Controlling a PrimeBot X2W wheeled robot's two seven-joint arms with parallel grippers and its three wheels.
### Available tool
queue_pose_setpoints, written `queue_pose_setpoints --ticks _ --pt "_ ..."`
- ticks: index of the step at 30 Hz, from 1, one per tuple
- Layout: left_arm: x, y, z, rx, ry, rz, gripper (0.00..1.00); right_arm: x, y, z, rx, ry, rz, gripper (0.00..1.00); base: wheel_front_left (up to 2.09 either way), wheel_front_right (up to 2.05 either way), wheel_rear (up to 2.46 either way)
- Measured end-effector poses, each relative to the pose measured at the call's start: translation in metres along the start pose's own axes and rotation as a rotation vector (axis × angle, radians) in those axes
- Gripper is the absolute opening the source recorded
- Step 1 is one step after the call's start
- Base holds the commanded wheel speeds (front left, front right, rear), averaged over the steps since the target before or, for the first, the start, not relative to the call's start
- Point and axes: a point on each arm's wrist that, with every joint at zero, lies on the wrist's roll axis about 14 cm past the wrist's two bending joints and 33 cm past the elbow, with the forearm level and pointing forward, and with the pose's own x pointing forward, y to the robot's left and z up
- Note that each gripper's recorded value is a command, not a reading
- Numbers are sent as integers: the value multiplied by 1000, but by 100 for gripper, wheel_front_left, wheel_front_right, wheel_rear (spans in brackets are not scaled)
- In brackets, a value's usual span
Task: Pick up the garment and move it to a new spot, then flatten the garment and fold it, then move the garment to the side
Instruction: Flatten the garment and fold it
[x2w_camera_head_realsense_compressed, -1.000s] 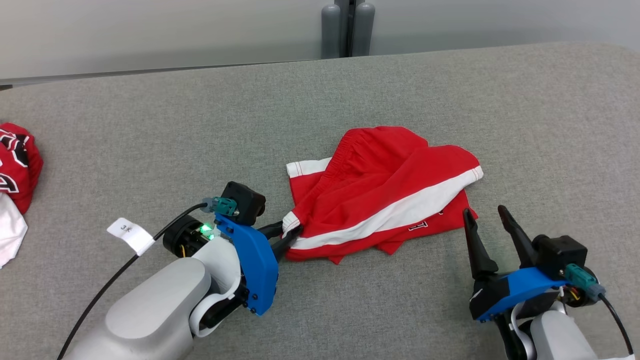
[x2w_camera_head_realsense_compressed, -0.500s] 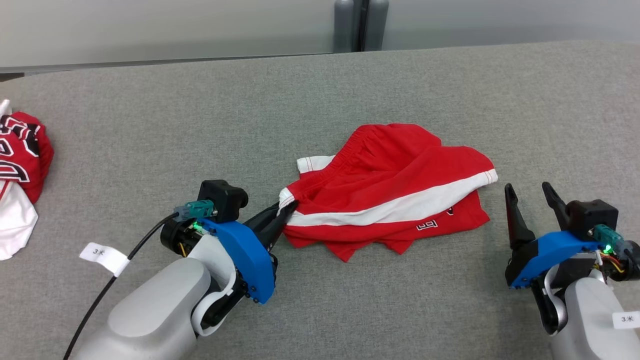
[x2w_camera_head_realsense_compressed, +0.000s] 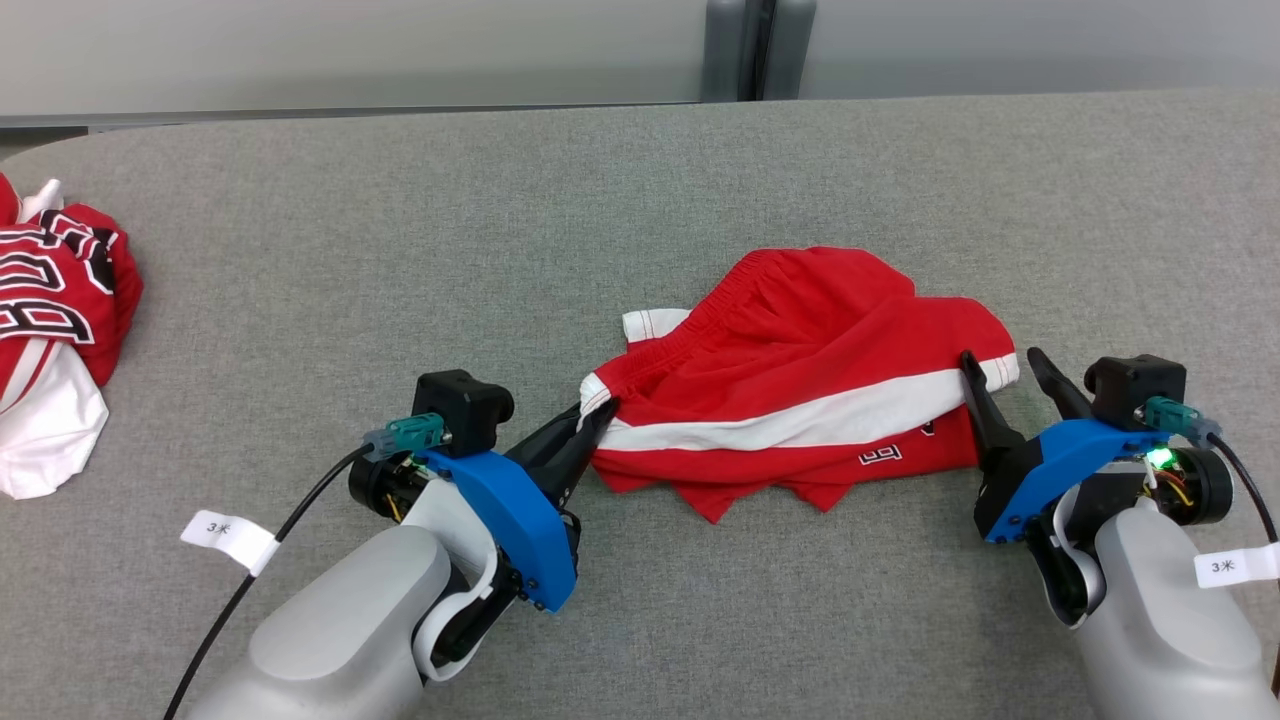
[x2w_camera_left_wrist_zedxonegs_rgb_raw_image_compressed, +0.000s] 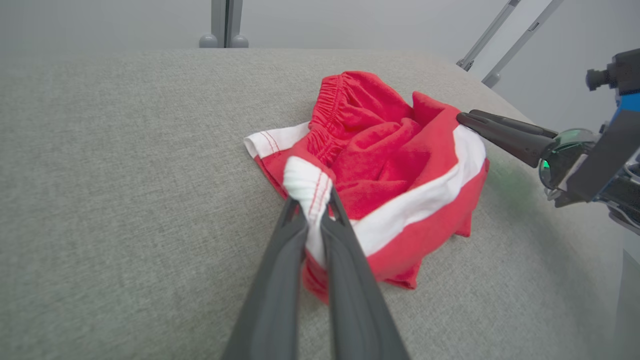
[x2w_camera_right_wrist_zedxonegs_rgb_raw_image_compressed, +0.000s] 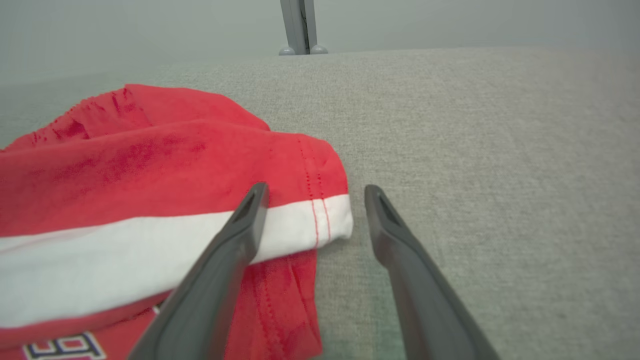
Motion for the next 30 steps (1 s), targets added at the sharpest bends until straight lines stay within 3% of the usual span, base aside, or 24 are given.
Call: queue_pose_setpoints --ticks 9,12,15,16,22,30 --pt "1 -1 -2 -6 1 0 0 3 10 -13 90 73 31 99 0 0 0" --pt "2 -2 -2 -6 1 -3 0 1 14 -17 125 94 44 80 0 0 0" --pt "2 -3 -2 -5 1 -6 0 -1 8 -22 115 111 39 85 0 0 0" --pt "2 -3 -2 -5 2 -7 0 -2 6 -23 108 116 36 83 0 0 0" --pt "2 -3 -2 -4 4 -8 0 0 12 -19 112 96 55 50 0 0 0" --pt "1 -2 -3 -10 6 -6 0 3 16 -10 102 68 77 45 0 0 0"
